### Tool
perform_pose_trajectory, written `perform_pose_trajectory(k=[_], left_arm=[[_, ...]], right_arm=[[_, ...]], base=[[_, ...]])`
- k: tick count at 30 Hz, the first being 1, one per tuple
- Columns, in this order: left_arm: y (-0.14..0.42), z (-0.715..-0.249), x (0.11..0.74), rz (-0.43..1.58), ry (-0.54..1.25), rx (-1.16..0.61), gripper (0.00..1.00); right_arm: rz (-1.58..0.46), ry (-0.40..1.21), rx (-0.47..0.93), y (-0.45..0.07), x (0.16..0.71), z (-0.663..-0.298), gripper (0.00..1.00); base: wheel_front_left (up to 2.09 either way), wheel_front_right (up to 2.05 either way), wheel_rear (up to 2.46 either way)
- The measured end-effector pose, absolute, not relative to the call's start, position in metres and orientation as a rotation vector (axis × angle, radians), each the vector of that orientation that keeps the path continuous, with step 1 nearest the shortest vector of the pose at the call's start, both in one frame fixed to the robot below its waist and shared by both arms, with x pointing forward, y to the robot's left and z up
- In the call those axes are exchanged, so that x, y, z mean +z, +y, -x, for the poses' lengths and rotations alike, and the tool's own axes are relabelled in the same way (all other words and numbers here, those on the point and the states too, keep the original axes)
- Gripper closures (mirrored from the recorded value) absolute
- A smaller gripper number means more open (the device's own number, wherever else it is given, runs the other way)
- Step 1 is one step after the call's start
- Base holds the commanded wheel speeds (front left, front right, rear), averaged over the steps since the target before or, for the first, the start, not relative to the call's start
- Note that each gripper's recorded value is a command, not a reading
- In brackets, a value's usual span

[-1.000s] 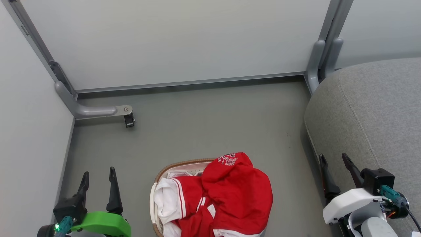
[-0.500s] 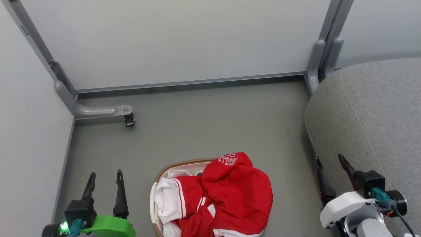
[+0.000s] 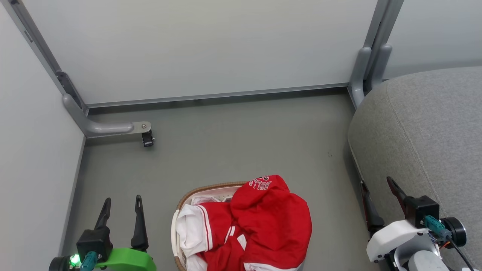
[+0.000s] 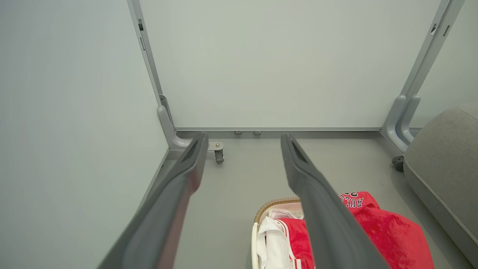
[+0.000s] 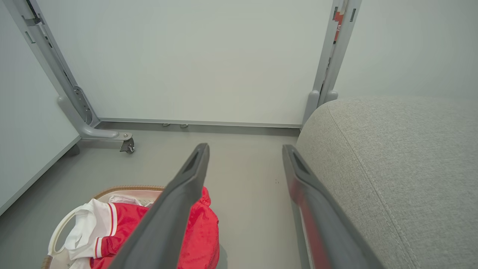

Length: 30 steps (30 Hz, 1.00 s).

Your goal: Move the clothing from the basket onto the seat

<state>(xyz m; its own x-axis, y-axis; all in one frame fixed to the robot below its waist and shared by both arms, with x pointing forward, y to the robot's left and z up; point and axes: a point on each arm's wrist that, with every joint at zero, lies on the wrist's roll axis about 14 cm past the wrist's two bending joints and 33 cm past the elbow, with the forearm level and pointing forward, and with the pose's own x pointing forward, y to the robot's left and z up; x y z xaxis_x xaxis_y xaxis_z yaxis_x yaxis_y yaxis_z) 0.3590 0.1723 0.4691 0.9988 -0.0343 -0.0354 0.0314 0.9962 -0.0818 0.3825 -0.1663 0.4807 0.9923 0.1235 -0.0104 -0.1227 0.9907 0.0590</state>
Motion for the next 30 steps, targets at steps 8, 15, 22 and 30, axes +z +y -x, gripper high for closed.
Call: perform_pose_trajectory(k=[8,15,22,30], left_arm=[[0.158,-0.358,0.452,0.126,0.092,-0.078,0.0],[0.13,-0.376,0.434,0.18,0.154,-0.168,0.0],[0.096,-0.407,0.413,0.203,0.215,-0.268,0.0],[0.055,-0.432,0.364,0.228,0.349,-0.38,0.0]], right_arm=[[-0.056,0.025,0.126,-0.166,0.477,-0.384,0.0],[-0.061,0.011,0.133,-0.164,0.48,-0.405,0.0],[-0.071,0.004,0.131,-0.166,0.477,-0.433,0.0],[-0.082,0.001,0.126,-0.168,0.466,-0.467,0.0]], base=[[0.0,0.0,0.0],[0.0,0.0,0.0],[0.0,0.0,0.0],[0.0,0.0,0.0]])
